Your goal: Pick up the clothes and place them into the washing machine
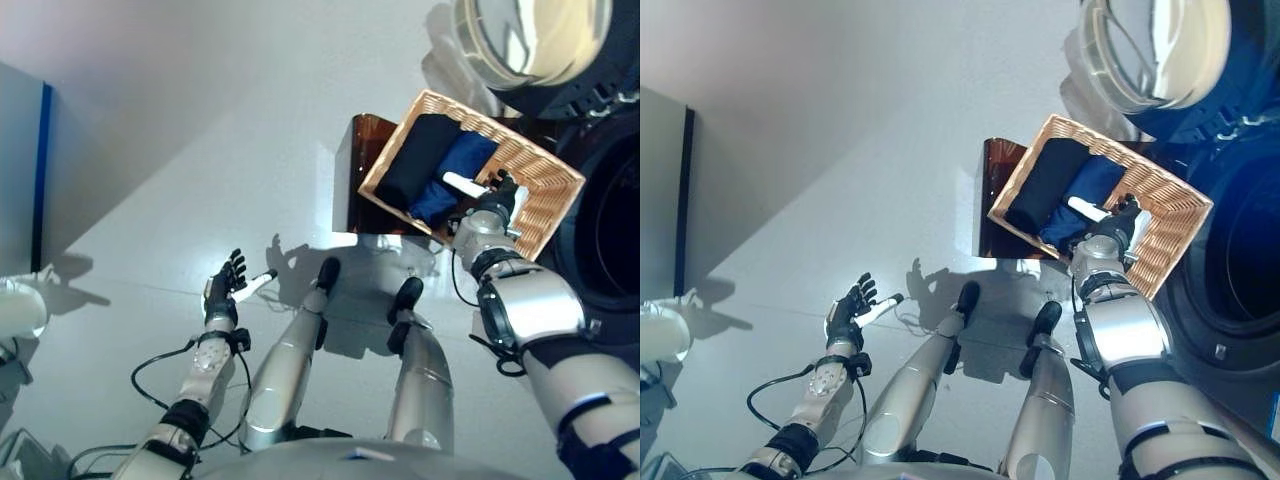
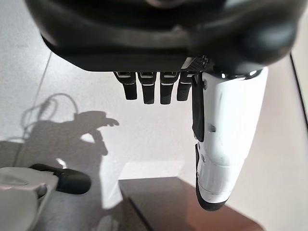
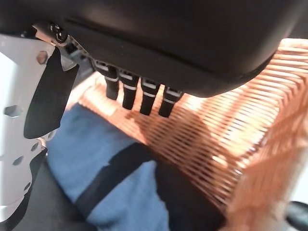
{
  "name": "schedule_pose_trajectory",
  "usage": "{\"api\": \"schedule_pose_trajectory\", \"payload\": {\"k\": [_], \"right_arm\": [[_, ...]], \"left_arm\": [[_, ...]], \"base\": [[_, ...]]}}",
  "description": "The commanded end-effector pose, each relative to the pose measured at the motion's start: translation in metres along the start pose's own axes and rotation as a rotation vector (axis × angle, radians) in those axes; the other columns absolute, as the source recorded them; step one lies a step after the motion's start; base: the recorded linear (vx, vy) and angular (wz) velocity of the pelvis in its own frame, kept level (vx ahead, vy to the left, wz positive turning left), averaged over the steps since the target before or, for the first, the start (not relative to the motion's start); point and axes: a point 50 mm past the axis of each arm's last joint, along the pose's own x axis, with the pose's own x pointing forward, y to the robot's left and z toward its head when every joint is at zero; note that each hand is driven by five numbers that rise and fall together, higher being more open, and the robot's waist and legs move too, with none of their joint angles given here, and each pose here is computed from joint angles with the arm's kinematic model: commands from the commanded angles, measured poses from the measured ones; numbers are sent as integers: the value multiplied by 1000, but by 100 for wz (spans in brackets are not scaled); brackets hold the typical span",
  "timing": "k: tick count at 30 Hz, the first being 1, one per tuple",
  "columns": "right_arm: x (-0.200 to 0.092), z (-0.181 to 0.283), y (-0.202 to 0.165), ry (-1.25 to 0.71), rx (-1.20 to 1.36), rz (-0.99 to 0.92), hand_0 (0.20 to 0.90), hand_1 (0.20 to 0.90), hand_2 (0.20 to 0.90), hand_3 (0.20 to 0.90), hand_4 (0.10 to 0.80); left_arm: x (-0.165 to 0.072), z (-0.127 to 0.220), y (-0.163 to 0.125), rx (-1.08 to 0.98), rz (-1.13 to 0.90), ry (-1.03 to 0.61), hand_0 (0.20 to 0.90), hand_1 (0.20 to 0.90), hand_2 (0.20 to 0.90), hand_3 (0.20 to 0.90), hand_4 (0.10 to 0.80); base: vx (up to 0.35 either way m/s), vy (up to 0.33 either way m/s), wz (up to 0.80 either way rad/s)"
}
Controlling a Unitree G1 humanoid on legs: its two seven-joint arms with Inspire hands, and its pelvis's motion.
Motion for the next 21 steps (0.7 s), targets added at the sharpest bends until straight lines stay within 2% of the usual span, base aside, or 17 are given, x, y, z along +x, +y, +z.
{"api": "schedule_pose_trajectory", "payload": {"k": [1, 6, 7, 8, 9, 10, 11, 21], "right_arm": [[11, 46, -22, -141, 17, -97, 900, 900, 900, 900, 800], [15, 59, -38, -151, 22, -158, 900, 900, 900, 900, 800], [16, 59, -38, -151, 22, -158, 840, 840, 840, 840, 757], [18, 62, -45, -150, 24, -179, 546, 546, 546, 546, 547], [19, 65, -48, -155, 29, -188, 354, 354, 354, 354, 410], [19, 67, -52, -160, 32, -199, 241, 241, 241, 241, 329], [20, 67, -54, -161, 38, -206, 200, 200, 200, 200, 300], [24, 57, -66, -145, 5, -241, 200, 200, 200, 200, 300]], "left_arm": [[2, 24, 26, -2, 88, -131, 900, 900, 900, 900, 800], [-1, 22, 23, -13, 80, -128, 900, 900, 900, 900, 800], [-1, 22, 22, -13, 80, -128, 900, 900, 900, 900, 800], [-3, 19, 21, -11, 76, -117, 900, 900, 900, 900, 800], [-4, 18, 21, -11, 76, -112, 900, 900, 900, 900, 800], [-4, 17, 20, -10, 73, -111, 900, 900, 900, 900, 800], [-5, 16, 20, -11, 73, -107, 900, 900, 900, 900, 800], [-12, -6, 17, 24, 64, -26, 900, 900, 900, 900, 800]], "base": [[20, 24, 4], [17, 26, 7], [19, 30, 8], [14, 13, 7], [21, 21, 7], [18, 23, 11], [15, 16, 9], [10, 3, 3]]}}
